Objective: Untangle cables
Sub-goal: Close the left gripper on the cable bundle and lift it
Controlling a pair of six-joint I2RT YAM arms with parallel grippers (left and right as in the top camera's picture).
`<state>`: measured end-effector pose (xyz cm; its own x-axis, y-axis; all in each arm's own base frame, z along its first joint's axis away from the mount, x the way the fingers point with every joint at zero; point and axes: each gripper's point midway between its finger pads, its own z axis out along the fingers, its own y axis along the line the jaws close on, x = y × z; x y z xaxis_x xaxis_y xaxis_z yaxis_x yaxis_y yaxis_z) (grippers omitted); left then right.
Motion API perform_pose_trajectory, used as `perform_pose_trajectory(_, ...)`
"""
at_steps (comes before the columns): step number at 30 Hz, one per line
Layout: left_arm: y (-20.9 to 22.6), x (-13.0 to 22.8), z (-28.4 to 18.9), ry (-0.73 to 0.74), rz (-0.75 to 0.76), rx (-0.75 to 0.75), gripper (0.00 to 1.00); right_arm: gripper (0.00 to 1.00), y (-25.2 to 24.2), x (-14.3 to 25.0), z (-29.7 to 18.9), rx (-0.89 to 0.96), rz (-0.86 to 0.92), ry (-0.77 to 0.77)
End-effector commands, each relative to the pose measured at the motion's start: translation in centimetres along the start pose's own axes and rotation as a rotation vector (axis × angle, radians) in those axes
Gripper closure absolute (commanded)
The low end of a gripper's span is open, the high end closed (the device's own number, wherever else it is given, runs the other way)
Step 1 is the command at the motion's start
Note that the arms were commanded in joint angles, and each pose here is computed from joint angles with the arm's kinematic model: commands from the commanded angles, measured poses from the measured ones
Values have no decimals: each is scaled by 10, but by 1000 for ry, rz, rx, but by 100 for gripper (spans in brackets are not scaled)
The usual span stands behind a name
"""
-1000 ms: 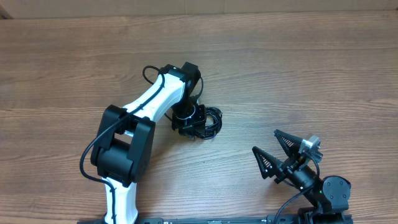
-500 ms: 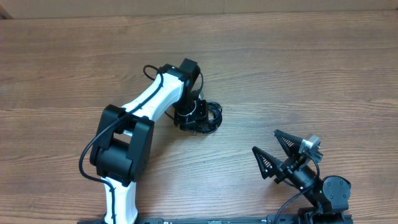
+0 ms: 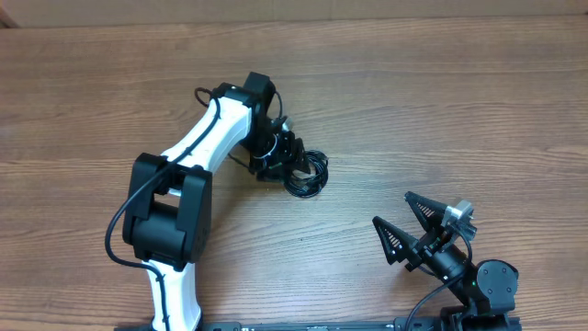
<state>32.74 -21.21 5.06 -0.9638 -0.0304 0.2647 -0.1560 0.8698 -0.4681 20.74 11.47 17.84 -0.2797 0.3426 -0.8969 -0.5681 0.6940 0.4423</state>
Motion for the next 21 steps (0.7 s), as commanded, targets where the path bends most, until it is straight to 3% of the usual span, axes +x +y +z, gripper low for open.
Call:
perform_pose_trajectory(1,19,-11,0,-107,-102,-179,34,0,-4,1,0,13,-4,-7)
perform_pose_trajectory(3,15,-15,9,-153,-77,-219,36,0,-4,1,0,13,-4,-6)
perform_pose_trajectory(7,11,-17,15,-197,-49,-272,49,0,-4,1,0,13,-4,-6)
perform_pose_trajectory(12,17,-16,14,-215,-52,-324,59,0,-4,1,0,13,-4,-6)
perform_pose_trajectory(14,18,-15,14,-211,-55,-330,71,0,-4,1,0,13,-4,-6)
perform_pose_trajectory(16,20,-13,14,-202,-61,-335,94,0,-4,1,0,13,-4,-6)
perform_pose_trajectory(21,18,-2,5,-159,-22,-343,96,0,-4,1,0,13,-4,-6)
